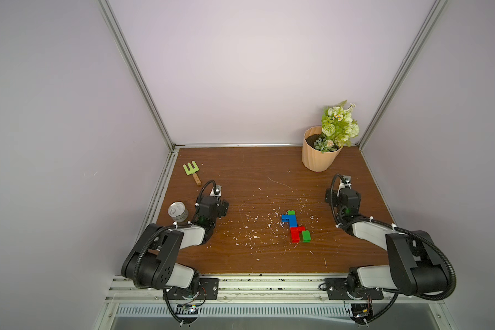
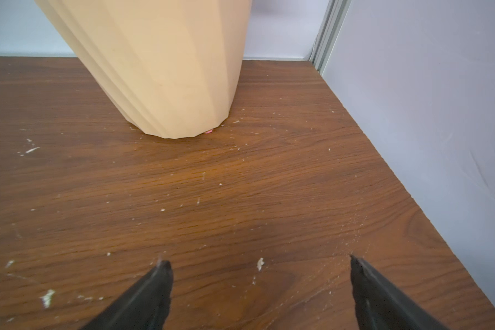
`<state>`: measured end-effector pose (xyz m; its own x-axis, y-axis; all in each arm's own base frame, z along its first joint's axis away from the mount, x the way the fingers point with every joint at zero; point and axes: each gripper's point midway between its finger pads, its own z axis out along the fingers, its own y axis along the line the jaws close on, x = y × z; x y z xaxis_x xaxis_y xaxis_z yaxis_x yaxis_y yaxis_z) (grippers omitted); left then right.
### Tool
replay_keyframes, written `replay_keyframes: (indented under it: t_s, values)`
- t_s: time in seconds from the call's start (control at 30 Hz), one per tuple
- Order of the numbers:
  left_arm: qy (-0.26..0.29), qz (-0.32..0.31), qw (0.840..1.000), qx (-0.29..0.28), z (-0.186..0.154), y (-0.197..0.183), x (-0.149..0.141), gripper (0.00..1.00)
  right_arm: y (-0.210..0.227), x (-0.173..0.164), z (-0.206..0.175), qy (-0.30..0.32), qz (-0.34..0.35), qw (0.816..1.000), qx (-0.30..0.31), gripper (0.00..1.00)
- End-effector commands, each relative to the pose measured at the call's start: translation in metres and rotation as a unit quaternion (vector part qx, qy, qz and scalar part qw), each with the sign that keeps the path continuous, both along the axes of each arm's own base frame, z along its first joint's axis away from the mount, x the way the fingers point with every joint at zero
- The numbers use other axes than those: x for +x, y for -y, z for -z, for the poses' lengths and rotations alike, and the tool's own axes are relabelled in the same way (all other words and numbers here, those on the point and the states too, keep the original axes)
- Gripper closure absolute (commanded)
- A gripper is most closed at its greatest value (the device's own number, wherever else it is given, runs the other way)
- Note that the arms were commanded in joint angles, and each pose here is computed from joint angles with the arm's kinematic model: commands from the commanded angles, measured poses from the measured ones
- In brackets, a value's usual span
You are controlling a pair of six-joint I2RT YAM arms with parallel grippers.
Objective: Assemble a giraffe with lego
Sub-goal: Reset both arms
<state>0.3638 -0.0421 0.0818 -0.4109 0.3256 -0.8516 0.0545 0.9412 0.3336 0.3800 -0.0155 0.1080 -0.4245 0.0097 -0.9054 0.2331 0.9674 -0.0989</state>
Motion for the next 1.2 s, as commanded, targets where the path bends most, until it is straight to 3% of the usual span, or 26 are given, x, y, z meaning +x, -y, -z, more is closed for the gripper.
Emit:
replay_keyframes:
  t_s: [0.0, 0.13, 0.3, 0.43, 0.53, 0.6, 0.7, 1.17]
  values:
    - [0.092, 0.009, 0.996, 0.005, -0.041, -0.003, 0.011, 0.01, -0.003, 0.026, -0.053, 0.101, -0.024, 0.995, -0.004, 0.04]
    - [0.116, 0.035, 0.992, -0.047, -0.047, -0.006, 0.006, 0.0, -0.003, -0.002, -0.065, 0.16, -0.033, 0.986, 0.007, 0.05]
    - [0.124, 0.013, 0.989, -0.077, -0.048, -0.022, 0.008, 0.0, -0.003, -0.033, -0.056, 0.205, -0.041, 0.978, 0.004, 0.06]
    - [0.135, -0.007, 0.986, -0.101, -0.046, -0.037, 0.006, 0.0, -0.01, -0.022, -0.036, 0.179, -0.061, 0.982, 0.002, 0.08]
    - [0.132, -0.01, 0.986, -0.104, -0.038, -0.039, 0.008, 0.0, -0.011, -0.02, -0.031, 0.196, -0.065, 0.978, 0.0, 0.07]
    - [0.127, -0.038, 0.984, -0.123, -0.035, -0.052, 0.012, 0.01, -0.011, -0.009, -0.016, 0.139, -0.061, 0.988, 0.002, 0.07]
    - [0.123, -0.049, 0.983, -0.128, -0.033, -0.058, 0.014, 0.01, -0.008, -0.002, -0.017, 0.139, -0.056, 0.989, 0.009, 0.0]
    - [0.126, -0.052, 0.983, -0.122, -0.034, -0.056, 0.013, 0.01, -0.009, -0.002, -0.018, 0.142, -0.058, 0.988, 0.006, 0.0]
